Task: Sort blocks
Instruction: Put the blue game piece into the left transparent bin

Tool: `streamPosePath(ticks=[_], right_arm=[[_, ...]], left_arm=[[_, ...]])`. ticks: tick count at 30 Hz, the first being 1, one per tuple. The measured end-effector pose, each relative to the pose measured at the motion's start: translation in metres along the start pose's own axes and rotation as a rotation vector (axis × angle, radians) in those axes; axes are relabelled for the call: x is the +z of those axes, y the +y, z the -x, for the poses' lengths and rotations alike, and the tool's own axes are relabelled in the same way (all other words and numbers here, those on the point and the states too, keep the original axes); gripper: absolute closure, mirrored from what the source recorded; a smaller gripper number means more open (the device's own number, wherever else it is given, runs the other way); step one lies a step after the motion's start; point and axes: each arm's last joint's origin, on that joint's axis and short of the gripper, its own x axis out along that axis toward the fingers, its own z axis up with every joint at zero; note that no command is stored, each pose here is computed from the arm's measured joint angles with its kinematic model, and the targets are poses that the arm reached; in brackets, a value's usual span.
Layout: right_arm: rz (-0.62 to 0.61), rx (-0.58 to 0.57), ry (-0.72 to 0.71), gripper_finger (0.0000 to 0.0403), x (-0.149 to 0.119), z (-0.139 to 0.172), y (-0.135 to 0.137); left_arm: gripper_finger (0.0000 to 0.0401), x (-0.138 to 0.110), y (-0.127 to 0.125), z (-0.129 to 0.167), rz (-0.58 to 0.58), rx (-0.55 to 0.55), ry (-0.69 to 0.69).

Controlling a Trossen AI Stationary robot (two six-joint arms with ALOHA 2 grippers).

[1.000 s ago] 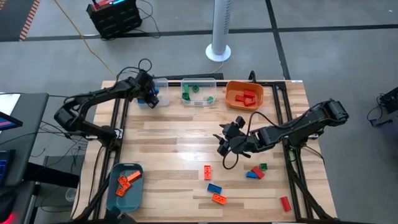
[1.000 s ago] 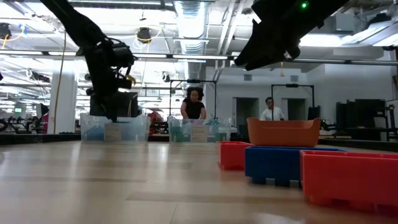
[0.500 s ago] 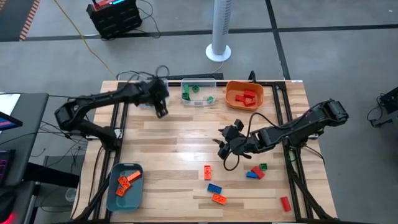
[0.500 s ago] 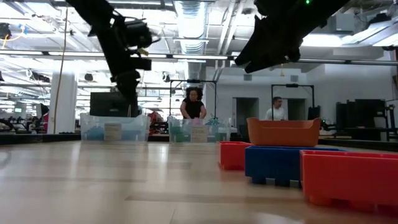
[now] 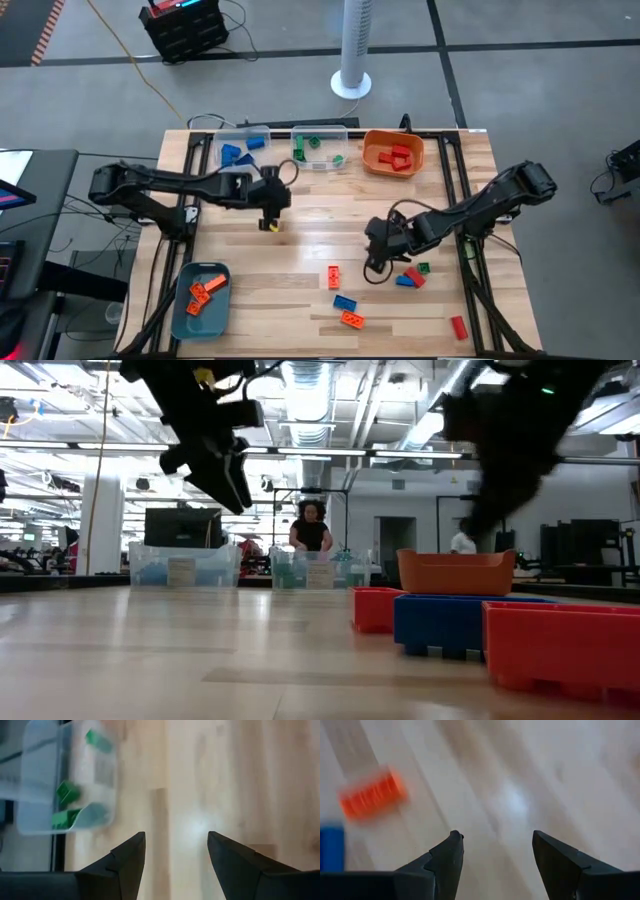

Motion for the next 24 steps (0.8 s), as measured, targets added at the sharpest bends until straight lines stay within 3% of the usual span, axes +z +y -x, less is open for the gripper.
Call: streamPosePath(ticks=[5, 15, 24], right_arm=[[0.041, -0.019, 0.213, 0.0155, -0.020, -0.003, 0.004], [0.092, -0.067, 0.497, 0.0155, -0.017, 0.006, 0.044], [0.401, -0.144, 0.644, 0.0155, -0.061, 0.008, 0.076]], left_arm=[[0.0191, 0.006, -0.014, 0.005, -0.019, -0.027, -0.044], [0.0191, 0.005, -0.025, -0.003, -0.045, -0.108, -0.064], [0.0191, -0.018, -0.040, -0.022, -0.058, -0.125, -0.078]])
